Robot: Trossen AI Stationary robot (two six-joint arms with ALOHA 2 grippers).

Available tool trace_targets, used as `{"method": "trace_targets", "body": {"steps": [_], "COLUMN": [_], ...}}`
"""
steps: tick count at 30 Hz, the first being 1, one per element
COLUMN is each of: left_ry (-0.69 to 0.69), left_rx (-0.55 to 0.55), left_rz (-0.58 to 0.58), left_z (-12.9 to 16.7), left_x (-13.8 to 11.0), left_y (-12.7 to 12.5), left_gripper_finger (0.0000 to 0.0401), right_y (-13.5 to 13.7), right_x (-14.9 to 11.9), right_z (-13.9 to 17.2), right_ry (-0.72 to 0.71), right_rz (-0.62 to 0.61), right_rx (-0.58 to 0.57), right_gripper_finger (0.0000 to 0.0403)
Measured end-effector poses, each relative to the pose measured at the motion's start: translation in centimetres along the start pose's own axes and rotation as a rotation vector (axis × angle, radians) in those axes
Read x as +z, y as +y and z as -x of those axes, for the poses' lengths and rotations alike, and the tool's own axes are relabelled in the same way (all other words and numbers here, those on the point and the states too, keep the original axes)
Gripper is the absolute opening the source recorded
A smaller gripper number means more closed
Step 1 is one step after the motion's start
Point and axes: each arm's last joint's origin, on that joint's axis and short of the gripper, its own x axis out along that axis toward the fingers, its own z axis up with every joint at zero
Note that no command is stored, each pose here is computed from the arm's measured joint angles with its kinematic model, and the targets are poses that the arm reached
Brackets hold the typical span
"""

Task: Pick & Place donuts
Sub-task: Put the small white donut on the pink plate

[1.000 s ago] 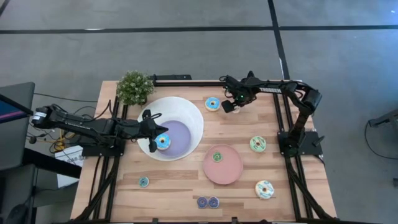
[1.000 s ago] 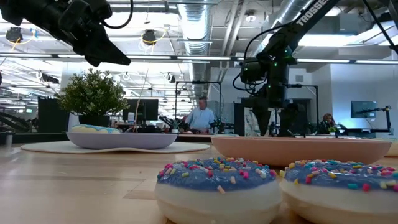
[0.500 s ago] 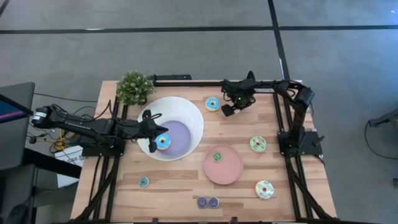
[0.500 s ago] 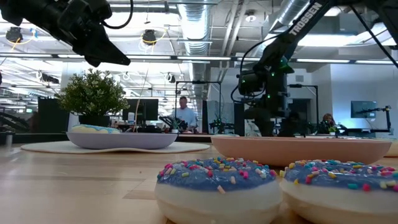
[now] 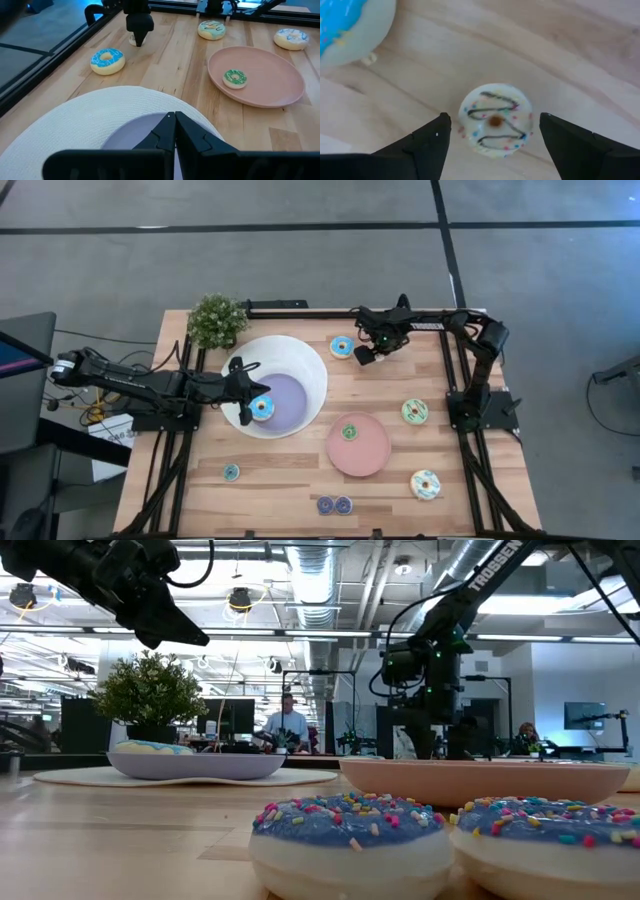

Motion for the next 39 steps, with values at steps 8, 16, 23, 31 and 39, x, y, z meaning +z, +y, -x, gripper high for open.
{"method": "trace_targets", "body": {"steps": [8,16,23,31,39], "left_ry": [0.000,0.000,0.000,0.000,-0.001], "left_rx": [0.000,0.000,0.001,0.001,0.004], "left_rz": [-0.001,0.000,0.001,0.002,0.015], "left_z": [0.0,0.0,0.0,0.0,0.0], "left_x": [0.0,0.0,0.0,0.0,0.0], "left_y": [0.0,0.0,0.0,0.0,0.0], "left_gripper_finger": [0.0000,0.0000,0.0000,0.0000,0.0000], "right_y": [-0.2,-0.2,-0.2,-0.1,-0.4], "right_x": [0.1,0.1,0.0,-0.1,-1.0], "right_z": [0.0,0.0,0.0,0.5,4.9], "right_ry": [0.000,0.001,0.007,0.019,-0.067], "right_rz": [0.001,0.012,0.056,0.136,0.176], "right_rx": [0.001,0.001,-0.002,0.057,0.105], "right_gripper_finger": [0.0258,0.0220,0.0198,0.0192,0.0186]}}
